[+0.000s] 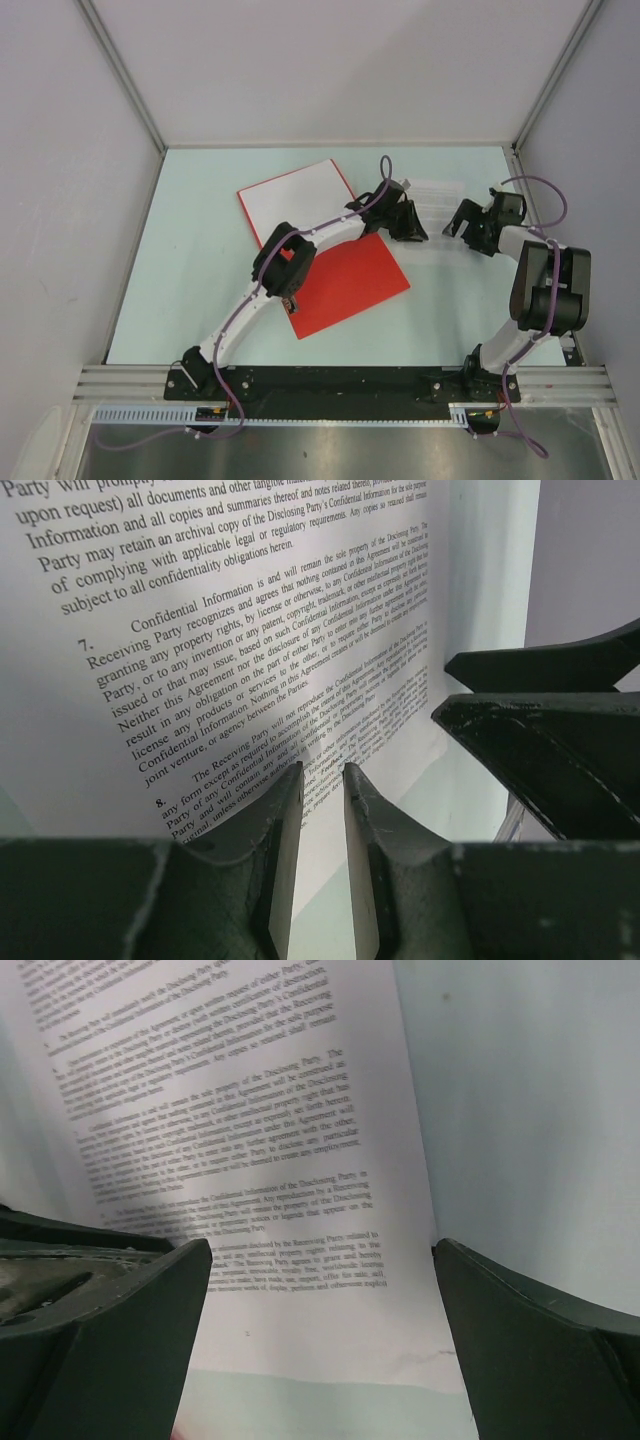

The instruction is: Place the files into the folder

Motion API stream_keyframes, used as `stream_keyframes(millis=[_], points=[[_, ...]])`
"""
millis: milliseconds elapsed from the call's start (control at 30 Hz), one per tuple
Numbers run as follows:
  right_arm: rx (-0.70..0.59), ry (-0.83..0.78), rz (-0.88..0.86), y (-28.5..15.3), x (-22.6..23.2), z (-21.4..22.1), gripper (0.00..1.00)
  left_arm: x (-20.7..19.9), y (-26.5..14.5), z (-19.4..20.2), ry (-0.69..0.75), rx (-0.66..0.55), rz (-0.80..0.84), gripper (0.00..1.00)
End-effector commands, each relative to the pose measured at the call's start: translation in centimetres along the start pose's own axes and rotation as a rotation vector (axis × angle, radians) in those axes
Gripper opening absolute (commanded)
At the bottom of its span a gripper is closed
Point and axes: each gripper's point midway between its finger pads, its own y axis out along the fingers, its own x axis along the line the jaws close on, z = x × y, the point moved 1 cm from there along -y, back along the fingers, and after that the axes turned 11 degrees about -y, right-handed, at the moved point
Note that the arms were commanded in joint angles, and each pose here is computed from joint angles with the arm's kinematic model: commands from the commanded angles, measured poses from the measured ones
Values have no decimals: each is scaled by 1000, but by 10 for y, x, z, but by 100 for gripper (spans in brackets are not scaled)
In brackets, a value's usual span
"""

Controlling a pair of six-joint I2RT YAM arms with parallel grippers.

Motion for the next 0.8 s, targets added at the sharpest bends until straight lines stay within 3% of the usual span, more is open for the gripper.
stream_keyframes(millis=[0, 433, 567, 767], points=[[103, 81, -187, 5, 36, 25, 100, 12, -4, 13, -20, 33, -52, 30], [6, 238, -505, -25, 82, 5, 100, 9, -6, 14, -10, 48, -38, 29], [-50, 292, -524, -32, 79, 4, 100, 7, -7, 15, -6, 50, -33, 29], [-191, 193, -528, -34, 70, -22, 100, 6, -7, 15, -3, 54, -31, 28]])
